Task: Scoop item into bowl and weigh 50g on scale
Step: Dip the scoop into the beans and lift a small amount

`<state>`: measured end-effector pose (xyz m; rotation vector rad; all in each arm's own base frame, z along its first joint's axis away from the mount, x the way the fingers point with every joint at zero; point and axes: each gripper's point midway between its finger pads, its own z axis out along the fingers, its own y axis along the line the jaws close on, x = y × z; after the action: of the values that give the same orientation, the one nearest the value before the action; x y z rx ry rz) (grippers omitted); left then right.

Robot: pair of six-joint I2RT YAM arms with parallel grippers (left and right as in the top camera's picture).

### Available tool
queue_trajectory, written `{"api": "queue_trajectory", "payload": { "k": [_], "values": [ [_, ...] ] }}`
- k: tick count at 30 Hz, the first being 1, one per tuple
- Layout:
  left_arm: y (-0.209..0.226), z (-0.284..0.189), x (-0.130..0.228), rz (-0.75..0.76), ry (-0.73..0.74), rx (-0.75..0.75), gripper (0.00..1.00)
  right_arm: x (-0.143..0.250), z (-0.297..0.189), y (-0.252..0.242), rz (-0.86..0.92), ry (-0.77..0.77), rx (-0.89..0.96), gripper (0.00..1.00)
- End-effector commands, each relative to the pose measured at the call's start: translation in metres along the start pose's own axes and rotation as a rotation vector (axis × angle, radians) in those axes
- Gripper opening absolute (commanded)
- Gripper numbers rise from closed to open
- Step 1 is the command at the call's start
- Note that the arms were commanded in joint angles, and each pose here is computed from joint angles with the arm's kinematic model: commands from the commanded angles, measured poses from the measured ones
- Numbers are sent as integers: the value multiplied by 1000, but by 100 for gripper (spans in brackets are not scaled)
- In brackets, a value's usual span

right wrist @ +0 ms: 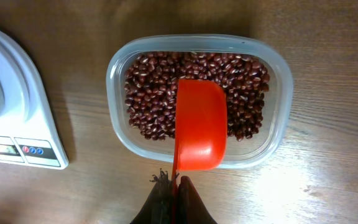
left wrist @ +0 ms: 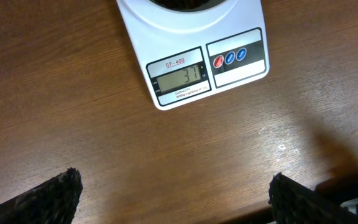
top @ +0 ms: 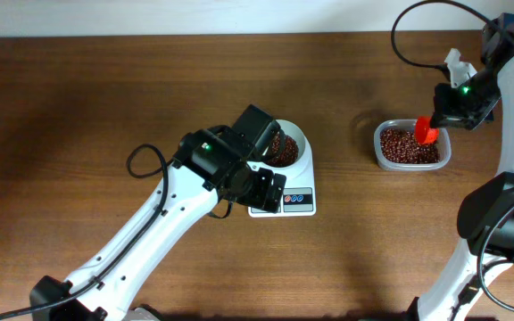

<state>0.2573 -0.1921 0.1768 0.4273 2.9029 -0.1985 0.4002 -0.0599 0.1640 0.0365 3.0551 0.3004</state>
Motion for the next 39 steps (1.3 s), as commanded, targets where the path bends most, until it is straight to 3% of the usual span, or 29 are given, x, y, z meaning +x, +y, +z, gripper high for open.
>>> {"api": "queue_trajectory", "payload": {
  "k": [1, 17, 24, 33, 39],
  "values": [
    [0, 2, 1, -8, 4, -7, 99, 5, 7, -10, 1, 21, 58, 4],
    [0, 2, 1, -8, 4, -7, 99, 4, 81, 0, -32, 28, 9, 4],
    [0, 2, 1, -8, 4, -7, 99, 0, 65, 15, 60, -39, -283, 4],
    [0, 2, 1, -8, 4, -7, 99, 17, 49, -26, 189, -48, -348, 4],
    [0, 2, 1, -8, 4, -7, 99, 10, 29, -24, 131, -103, -393, 4]
  ]
}}
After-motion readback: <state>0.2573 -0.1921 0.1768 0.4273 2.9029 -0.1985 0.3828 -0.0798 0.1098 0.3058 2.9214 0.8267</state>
